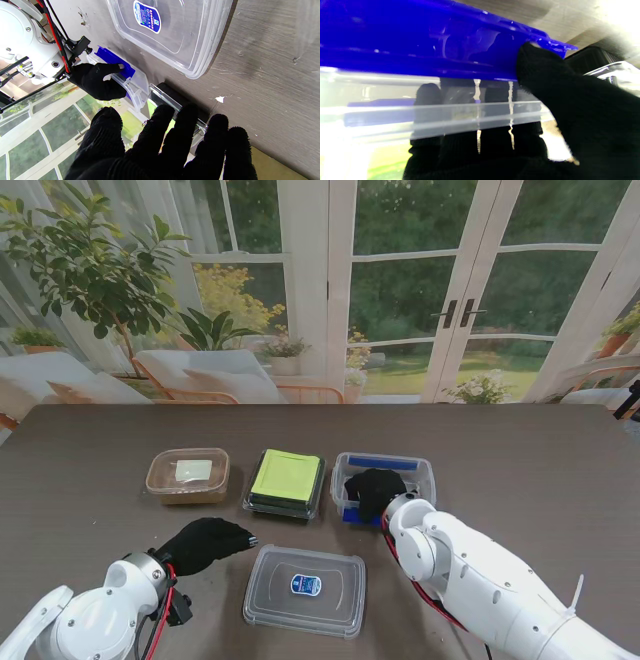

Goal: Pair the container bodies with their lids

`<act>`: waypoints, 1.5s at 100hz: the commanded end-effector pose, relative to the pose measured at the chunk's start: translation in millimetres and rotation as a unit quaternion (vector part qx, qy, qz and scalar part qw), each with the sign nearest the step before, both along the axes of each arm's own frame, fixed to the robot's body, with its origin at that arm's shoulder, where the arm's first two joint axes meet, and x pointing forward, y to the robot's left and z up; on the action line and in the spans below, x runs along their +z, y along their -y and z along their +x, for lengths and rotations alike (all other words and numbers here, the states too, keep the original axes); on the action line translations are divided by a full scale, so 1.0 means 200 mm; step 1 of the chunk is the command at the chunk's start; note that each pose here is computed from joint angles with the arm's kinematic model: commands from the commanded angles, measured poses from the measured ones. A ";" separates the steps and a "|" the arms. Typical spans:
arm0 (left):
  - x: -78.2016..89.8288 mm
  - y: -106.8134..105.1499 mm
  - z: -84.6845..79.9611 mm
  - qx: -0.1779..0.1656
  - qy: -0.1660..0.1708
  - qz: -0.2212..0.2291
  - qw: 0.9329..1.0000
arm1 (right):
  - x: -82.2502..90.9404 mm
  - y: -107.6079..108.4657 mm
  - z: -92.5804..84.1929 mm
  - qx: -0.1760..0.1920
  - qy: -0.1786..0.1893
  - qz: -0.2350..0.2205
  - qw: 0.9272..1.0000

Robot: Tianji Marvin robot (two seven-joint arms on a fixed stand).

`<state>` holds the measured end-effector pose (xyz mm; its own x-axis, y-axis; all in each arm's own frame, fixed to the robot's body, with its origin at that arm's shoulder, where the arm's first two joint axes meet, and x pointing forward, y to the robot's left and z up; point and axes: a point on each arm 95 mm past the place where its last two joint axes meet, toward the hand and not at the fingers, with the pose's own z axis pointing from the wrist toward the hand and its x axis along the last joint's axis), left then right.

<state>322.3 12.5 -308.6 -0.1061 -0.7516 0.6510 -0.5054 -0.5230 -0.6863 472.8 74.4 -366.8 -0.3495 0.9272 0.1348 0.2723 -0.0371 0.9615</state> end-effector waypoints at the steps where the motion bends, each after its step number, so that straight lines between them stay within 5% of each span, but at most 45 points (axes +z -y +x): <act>1: -0.01 0.01 -0.01 -0.004 -0.009 -0.003 1.000 | -0.01 -0.05 -0.04 0.012 -0.010 0.003 1.000; 150: -0.02 0.03 0.00 -0.007 -0.013 -0.011 1.000 | 0.00 -0.07 -0.15 -0.012 -0.010 0.009 1.000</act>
